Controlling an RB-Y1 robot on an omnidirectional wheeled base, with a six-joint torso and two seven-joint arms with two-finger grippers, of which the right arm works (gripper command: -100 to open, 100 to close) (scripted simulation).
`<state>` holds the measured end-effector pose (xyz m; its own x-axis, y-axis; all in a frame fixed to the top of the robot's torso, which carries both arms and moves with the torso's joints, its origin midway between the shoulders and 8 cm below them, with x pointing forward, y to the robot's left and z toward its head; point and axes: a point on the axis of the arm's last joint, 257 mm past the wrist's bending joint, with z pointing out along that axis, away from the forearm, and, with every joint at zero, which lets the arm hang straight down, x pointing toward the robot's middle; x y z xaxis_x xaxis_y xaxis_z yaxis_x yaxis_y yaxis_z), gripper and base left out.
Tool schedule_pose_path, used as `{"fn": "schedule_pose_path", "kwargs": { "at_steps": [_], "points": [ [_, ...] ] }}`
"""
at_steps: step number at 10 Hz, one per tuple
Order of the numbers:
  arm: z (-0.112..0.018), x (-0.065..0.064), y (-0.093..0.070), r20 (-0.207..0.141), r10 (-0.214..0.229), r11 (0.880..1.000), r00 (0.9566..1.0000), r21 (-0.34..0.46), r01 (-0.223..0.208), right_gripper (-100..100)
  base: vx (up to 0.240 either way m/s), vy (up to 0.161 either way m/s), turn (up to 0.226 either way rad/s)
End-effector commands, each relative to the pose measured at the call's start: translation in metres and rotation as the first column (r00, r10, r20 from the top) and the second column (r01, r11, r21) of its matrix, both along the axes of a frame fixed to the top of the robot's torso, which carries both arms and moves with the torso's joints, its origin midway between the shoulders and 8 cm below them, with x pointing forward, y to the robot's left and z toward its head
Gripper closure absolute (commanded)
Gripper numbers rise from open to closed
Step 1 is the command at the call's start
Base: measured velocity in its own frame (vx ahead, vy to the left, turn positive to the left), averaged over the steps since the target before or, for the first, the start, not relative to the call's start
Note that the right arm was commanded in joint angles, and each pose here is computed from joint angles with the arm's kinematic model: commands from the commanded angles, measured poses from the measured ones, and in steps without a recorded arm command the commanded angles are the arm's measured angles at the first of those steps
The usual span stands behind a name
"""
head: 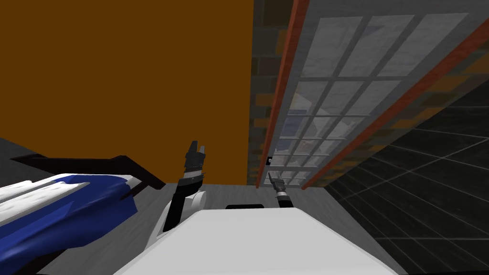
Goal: Pull the door open
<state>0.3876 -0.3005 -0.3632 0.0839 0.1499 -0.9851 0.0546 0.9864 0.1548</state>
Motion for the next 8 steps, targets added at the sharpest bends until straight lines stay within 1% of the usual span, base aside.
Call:
{"fn": "schedule_pose_path", "kwargs": {
  "at_steps": [1,4,5,7,8],
  "points": [
    [-0.009,-0.002,-0.003,-0.019,-0.008,0.999,0.9998,-0.036,0.007,-100,0.052,-0.070,0.080],
    [-0.022,-0.007,-0.006,-0.049,-0.019,0.996,0.9986,-0.089,0.015,-100,0.041,-0.066,0.064],
    [-0.029,-0.010,-0.008,-0.065,-0.026,0.993,0.9976,-0.117,0.018,-100,0.057,-0.077,0.075],
    [-0.036,-0.013,-0.011,-0.082,-0.033,0.989,0.9961,-0.148,0.020,-100,0.041,-0.082,0.059],
    [-0.033,-0.012,-0.009,-0.075,-0.030,0.991,0.9967,-0.134,0.020,-100,0.018,-0.039,0.017]
  ]
}}
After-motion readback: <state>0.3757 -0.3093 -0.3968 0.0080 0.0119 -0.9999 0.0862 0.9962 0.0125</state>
